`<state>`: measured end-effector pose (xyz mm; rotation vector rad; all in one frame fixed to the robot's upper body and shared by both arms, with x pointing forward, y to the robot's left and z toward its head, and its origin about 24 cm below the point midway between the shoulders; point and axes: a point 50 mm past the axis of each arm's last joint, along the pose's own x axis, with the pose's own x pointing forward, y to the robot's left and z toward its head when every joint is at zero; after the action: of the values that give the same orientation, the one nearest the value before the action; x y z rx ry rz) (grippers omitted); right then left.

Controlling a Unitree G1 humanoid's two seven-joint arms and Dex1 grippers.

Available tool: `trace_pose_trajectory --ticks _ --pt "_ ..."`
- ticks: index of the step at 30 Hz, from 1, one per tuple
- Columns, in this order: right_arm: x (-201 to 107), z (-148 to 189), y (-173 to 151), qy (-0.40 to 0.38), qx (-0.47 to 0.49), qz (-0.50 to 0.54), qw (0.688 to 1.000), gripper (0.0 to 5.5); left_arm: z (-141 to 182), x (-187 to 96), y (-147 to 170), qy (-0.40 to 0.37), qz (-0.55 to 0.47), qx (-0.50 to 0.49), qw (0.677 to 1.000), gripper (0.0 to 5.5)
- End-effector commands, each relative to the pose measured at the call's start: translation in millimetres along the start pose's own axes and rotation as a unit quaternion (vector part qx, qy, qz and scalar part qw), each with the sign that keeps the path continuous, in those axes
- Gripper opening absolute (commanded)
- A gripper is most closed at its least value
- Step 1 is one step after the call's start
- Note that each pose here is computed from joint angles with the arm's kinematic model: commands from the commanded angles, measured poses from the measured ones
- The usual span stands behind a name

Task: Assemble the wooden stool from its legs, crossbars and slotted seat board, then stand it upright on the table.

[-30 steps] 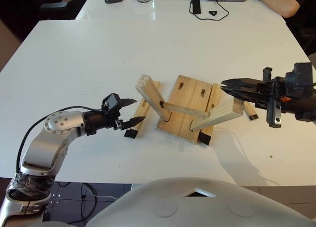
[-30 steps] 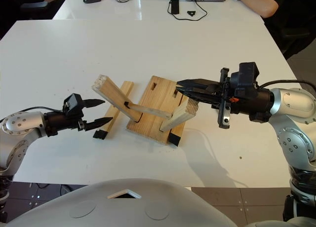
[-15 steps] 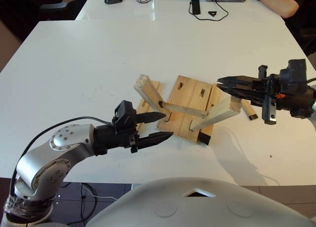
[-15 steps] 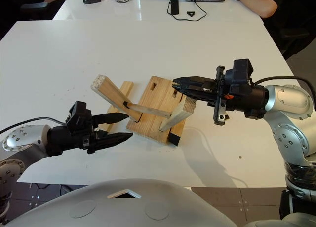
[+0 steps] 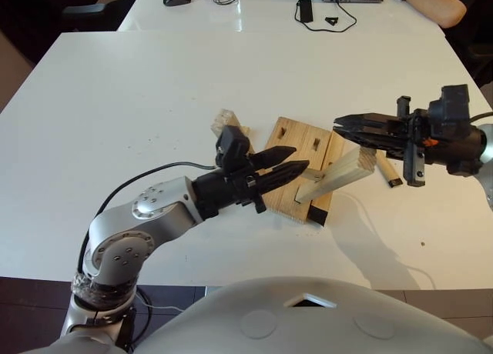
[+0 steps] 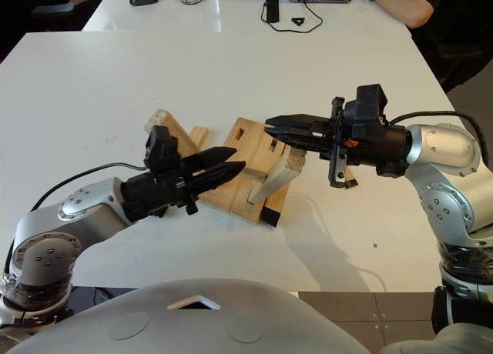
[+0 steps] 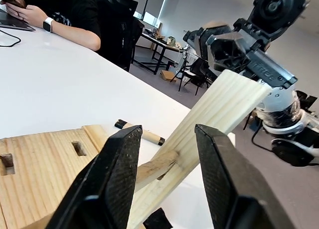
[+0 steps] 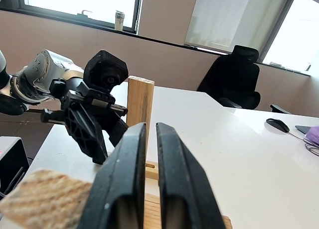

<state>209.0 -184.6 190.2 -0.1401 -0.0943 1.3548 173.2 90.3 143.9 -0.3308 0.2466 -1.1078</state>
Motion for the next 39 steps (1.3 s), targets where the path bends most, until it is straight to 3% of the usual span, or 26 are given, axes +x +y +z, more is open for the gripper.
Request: trace_pose_trajectory --ticks 1,7,16,20,31,39 --pt "1.8 -13.1 -0.5 0.038 0.024 0.004 0.999 0.35 -7.8 6.0 6.3 0.032 0.028 0.031 0.999 1.96" --pt "1.8 -13.3 -3.4 0.045 0.022 0.010 0.999 0.35 -40.6 -3.2 26.3 0.122 0.081 0.040 0.988 1.96" --pt "3.6 -13.0 -4.1 0.050 0.020 0.019 0.998 0.35 -71.7 -4.8 39.1 0.177 0.103 0.063 0.977 1.96" --pt "3.3 -12.4 -3.6 0.050 0.019 0.017 0.998 0.35 -64.0 -11.6 35.1 0.165 0.081 0.088 0.979 1.96" --pt "1.0 -6.4 -6.5 0.015 0.015 -0.031 0.999 0.35 -1.3 -33.9 17.6 0.040 0.033 0.124 0.991 1.96" --pt "-13.3 17.4 -8.3 -0.058 0.041 -0.056 0.996 0.35 -2.3 -85.0 11.0 0.102 -0.005 0.125 0.987 1.96"
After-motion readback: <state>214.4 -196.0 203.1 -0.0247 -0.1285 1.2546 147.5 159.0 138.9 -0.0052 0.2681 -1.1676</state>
